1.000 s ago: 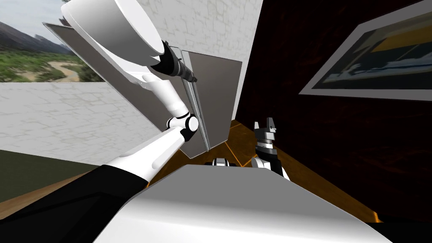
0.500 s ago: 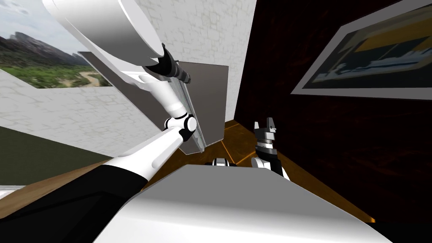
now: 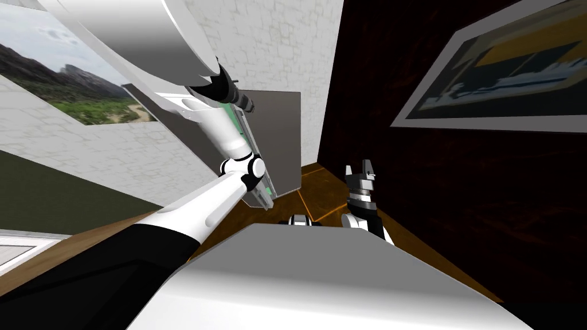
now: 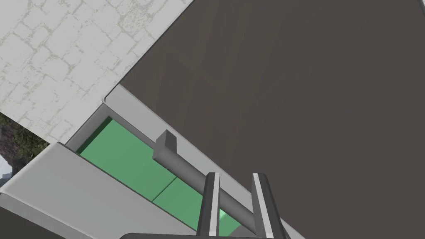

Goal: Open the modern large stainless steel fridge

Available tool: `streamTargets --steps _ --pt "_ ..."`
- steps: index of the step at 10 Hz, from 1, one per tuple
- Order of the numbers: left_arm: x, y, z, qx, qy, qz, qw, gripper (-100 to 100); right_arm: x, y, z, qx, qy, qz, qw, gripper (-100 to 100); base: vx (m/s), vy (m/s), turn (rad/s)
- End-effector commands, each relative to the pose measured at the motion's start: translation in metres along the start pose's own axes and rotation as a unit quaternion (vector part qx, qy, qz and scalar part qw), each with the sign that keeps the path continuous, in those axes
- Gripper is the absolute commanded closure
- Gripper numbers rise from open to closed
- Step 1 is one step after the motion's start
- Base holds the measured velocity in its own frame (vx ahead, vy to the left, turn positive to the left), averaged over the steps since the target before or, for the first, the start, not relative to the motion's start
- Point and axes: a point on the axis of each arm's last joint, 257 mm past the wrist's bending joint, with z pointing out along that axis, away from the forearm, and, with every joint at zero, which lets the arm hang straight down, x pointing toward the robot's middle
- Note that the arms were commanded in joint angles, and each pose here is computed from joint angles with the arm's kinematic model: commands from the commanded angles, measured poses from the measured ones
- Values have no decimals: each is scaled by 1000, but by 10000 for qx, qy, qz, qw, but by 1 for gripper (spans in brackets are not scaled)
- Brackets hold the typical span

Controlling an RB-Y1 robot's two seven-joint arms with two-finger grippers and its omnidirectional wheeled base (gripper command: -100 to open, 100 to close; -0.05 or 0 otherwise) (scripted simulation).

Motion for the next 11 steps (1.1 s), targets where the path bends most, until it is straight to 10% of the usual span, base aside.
streamTargets --steps 1,11 --pt "-8 -4 8 60 -82 14 9999 -100 0 0 0 1 0 -2 10000 0 136 103 26" --pt "-28 -27 22 341 -237 -42 9991 -100 0 0 0 0 0 -1 10000 0 142 90 18"
